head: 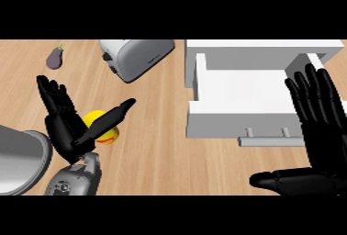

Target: Pick up the cup, place it into the drawer and close the drawer

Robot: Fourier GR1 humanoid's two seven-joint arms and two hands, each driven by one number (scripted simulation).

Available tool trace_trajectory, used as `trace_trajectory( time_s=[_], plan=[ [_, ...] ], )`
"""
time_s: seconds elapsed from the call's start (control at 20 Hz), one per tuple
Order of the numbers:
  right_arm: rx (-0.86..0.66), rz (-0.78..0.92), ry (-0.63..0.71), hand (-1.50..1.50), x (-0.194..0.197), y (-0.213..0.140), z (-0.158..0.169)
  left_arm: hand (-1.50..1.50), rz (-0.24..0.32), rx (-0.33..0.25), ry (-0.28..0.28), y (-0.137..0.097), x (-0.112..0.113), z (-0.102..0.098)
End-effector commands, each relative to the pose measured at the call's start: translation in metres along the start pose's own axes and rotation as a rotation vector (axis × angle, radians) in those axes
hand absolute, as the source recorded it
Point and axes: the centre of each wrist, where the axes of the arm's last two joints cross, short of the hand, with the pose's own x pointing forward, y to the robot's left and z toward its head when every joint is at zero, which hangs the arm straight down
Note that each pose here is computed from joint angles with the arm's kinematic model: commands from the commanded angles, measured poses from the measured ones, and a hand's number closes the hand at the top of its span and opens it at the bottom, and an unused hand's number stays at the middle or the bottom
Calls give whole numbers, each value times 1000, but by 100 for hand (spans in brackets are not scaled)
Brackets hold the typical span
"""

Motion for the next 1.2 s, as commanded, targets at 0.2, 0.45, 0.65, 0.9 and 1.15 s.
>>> trace_trajectory(
  time_s=[0.2, 0.45, 0.65, 0.9, 1.15],
  plan=[
    [13, 8, -1, -150, 4, -4, -6, -150, -41, 72, 68, 21, -30, 19],
    [19, -12, 12, -150, 3, 8, 11, -150, -62, 108, 94, 24, -60, 23],
    [32, 5, 3, -150, 12, -10, 2, -150, -65, 111, 107, 52, -64, 34],
    [12, -8, -1, -150, 8, 0, -4, -150, -44, 84, 142, 61, -92, 24],
    [40, -4, 5, -150, 22, -4, 0, -150, -79, 78, 144, 55, -118, 43]
  ],
)
